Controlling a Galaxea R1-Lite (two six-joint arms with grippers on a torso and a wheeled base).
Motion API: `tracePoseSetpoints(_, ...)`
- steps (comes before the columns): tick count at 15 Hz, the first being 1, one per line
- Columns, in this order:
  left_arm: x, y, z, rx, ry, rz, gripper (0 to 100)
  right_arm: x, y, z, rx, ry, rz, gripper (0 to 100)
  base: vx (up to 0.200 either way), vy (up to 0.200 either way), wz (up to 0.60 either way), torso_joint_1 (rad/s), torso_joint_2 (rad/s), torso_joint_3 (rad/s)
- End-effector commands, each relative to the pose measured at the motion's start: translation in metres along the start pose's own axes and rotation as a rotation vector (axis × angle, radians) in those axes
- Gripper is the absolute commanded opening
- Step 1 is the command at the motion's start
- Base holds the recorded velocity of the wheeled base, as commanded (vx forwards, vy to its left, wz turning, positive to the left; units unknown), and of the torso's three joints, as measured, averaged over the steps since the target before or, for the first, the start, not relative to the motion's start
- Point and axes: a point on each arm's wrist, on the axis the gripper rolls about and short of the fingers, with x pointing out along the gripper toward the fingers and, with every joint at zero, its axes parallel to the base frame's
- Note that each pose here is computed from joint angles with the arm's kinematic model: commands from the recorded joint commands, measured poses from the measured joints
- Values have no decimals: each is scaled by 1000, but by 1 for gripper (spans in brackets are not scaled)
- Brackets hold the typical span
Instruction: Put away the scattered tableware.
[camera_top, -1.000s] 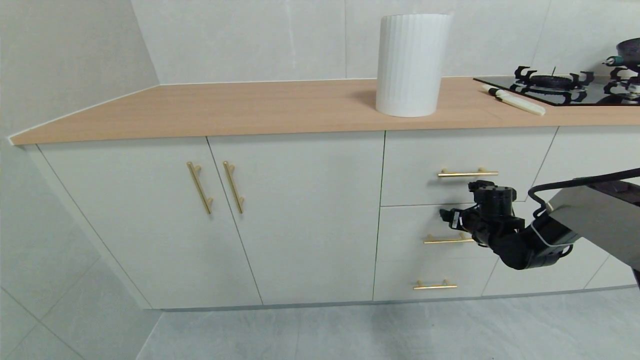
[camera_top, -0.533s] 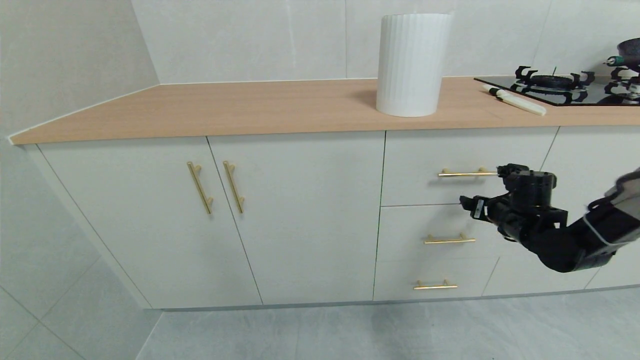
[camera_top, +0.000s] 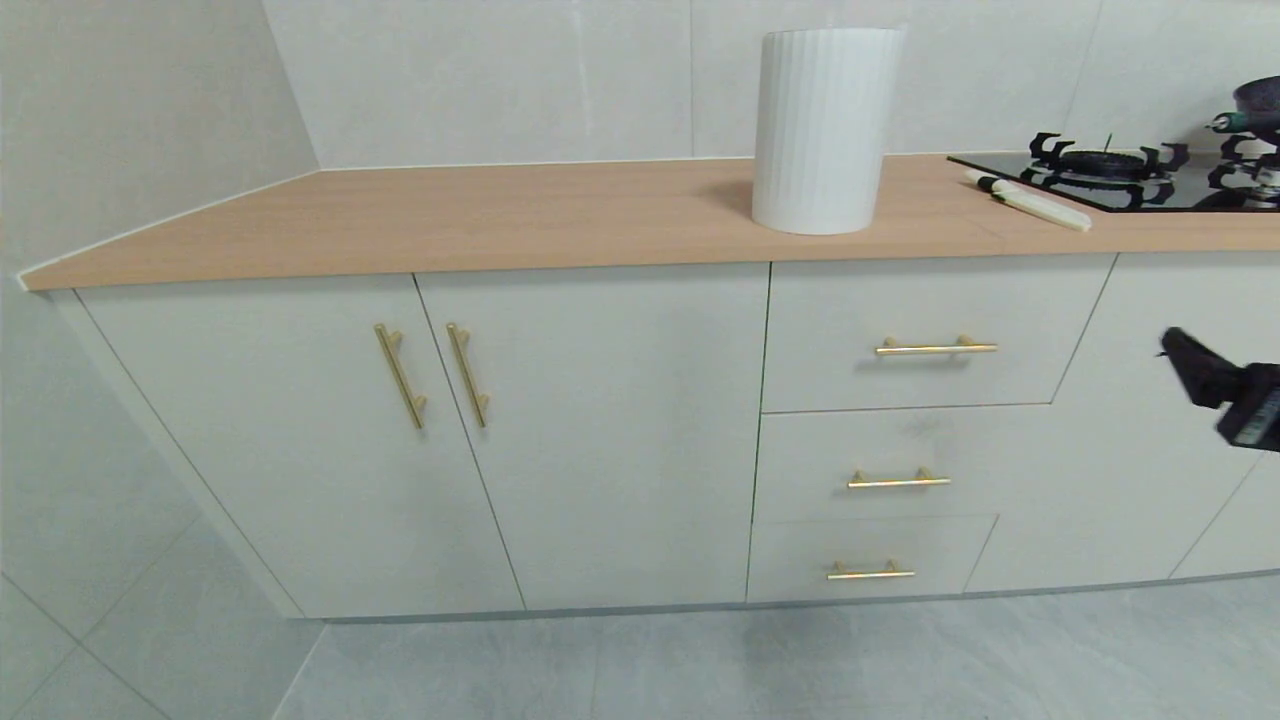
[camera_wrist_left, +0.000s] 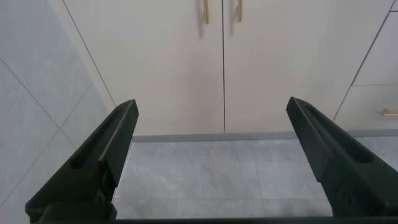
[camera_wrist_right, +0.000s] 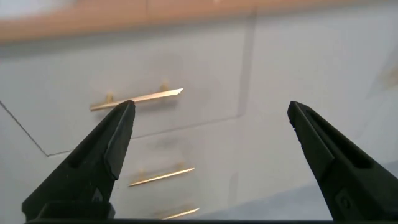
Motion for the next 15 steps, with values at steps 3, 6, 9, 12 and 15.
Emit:
tracePoseSetpoints(3, 0, 0, 0, 0, 0, 0, 100, -157, -63, 13, -126, -185, -94, 100, 0, 0, 0, 0, 0, 0)
tracePoseSetpoints(6, 0, 0, 0, 0, 3, 0, 100, -203, -77, -7, -143, -145, -43, 100, 0, 0, 0, 0, 0, 0)
tracePoseSetpoints(9, 0, 0, 0, 0, 1, 0, 100, -208, -80, -18, -89, -112, -93, 100, 0, 0, 0, 0, 0, 0)
tracePoseSetpoints(12, 0, 0, 0, 0, 3, -2, 100, -207, -82, -22, -77, -82, -230, 100, 0, 0, 0, 0, 0, 0)
tracePoseSetpoints(15, 0, 0, 0, 0, 1, 0, 100, -212, -81, -29, -84, -71, -318, 100, 0, 0, 0, 0, 0, 0)
